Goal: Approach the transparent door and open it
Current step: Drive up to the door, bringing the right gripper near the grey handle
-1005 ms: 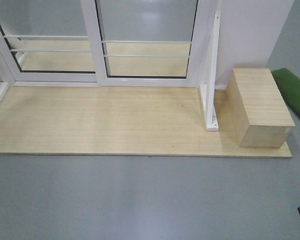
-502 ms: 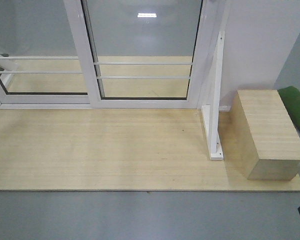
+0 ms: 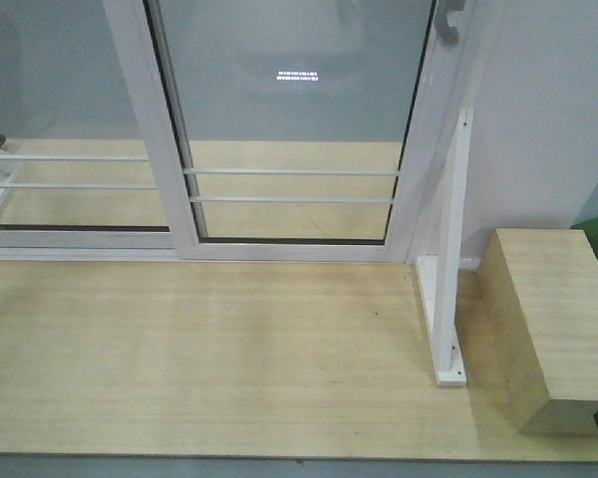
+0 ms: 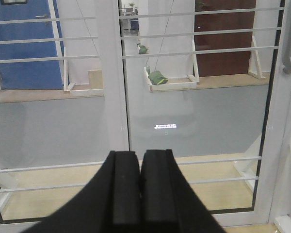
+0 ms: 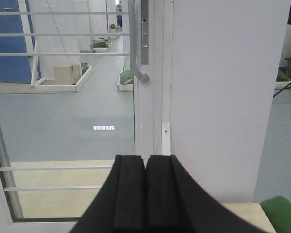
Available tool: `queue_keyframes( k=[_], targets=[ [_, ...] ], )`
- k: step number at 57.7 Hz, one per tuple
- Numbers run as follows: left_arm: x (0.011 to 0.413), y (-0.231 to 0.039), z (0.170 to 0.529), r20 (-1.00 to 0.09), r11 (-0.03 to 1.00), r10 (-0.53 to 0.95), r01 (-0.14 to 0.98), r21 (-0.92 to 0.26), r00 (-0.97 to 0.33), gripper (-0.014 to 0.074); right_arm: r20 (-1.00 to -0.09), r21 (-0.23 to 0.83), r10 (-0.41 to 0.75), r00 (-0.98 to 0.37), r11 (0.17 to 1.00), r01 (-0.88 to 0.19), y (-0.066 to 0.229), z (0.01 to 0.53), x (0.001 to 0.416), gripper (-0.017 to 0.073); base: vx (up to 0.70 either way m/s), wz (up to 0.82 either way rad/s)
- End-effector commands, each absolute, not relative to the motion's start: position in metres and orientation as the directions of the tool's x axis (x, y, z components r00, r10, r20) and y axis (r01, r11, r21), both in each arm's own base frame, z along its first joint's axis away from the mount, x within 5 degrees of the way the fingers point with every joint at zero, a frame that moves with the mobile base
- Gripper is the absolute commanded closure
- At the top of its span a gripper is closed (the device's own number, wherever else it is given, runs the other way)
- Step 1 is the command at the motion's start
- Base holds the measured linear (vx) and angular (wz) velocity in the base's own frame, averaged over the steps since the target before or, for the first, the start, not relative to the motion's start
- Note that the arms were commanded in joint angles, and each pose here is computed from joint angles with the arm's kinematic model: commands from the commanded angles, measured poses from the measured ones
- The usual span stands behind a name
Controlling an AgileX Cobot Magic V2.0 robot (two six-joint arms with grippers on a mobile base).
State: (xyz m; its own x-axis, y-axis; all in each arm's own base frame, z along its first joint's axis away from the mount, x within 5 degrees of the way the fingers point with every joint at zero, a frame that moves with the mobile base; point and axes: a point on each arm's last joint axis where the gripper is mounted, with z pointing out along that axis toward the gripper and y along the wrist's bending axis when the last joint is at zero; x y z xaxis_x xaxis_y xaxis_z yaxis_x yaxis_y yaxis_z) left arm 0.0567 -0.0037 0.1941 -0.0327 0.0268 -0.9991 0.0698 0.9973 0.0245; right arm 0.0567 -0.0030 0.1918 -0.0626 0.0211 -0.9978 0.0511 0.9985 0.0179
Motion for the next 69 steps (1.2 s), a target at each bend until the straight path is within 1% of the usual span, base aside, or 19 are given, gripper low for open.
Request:
queue_keyframes(
  k=[1,30,69],
  targets=[
    [0.0562,-0.0044,0.1973,-0.999,0.997,0.011,0.078,0.015,0.049,0.06,-0.999,0.005,0.003,0.032,0.999,0.051,-0.0029,0.1989,0.0558,0.0565,0.36,0.03],
    [0.0562,-0.0044,0.1973,-0.999,0.997,0.011,0.078,0.015,0.049,0.06,-0.999,0.006,0.004,0.032,0.999,0.051,-0.0029,0.1989,0.0558,0.0565,0.3,-0.01],
    [0.0562,-0.0044,0.1973,-0.999,0.997,0.011,0.078,0.015,0.049,0.06,-0.999,0.006,0.004,0.032,0.999,0.051,-0.0029,0.1989,0.0558,0.0565,0.16,-0.02]
  ],
)
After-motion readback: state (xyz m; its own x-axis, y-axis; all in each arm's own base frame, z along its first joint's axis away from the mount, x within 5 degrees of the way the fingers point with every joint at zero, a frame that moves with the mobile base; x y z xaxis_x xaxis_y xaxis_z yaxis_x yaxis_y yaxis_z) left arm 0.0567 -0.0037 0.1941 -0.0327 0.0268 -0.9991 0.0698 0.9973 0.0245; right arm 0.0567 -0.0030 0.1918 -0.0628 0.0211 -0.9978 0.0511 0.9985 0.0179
